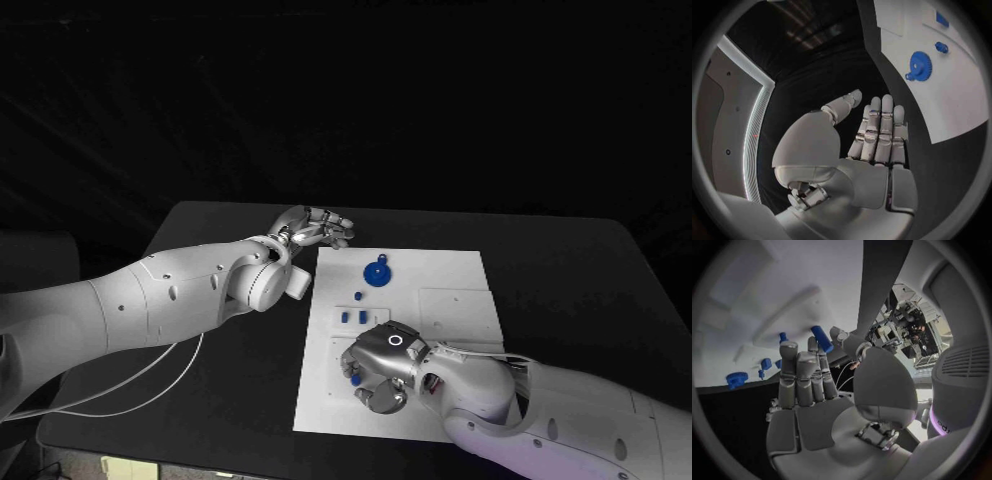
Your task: Assemble the parts on the task board
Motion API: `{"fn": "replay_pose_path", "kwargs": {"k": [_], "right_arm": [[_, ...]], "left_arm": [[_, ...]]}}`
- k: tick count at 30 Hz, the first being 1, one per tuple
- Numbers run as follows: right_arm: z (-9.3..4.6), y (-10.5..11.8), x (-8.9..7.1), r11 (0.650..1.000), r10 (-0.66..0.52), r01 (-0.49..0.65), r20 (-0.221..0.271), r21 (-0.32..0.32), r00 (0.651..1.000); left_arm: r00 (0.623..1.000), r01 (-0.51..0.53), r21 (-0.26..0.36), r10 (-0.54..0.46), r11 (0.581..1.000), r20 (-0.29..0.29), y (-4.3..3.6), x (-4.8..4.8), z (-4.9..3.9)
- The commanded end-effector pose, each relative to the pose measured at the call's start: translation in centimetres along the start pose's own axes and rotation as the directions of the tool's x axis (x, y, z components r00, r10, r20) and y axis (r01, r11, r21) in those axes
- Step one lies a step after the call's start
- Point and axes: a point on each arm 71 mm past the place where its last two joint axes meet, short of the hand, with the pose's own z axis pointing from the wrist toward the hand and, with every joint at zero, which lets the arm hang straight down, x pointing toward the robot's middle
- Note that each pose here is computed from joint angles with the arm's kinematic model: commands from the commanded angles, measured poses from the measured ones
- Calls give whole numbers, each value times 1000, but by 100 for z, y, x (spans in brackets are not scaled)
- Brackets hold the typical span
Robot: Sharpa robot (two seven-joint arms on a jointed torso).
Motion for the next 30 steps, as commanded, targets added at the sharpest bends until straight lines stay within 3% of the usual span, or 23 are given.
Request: {"fn": "replay_pose_path", "kwargs": {"k": [1,13,21,26,30], "right_arm": [[-11,11,18,999,34,-34,3,-13,999],[-68,-50,-45,998,62,-63,103,3,993],[-199,-100,-91,989,144,-145,148,-3,978],[-317,-205,-199,967,246,-253,169,16,954],[-471,-402,-363,925,359,-376,189,61,914]], "left_arm": [[1000,1,5,-1,1000,-14,-10,13,2],[1000,0,4,0,1000,-11,-8,4,0],[1000,0,4,0,1000,-11,-8,3,-1],[1000,-1,3,1,1000,-8,-4,-12,-6],[1000,-2,1,2,1000,-4,2,-35,-11]]}}
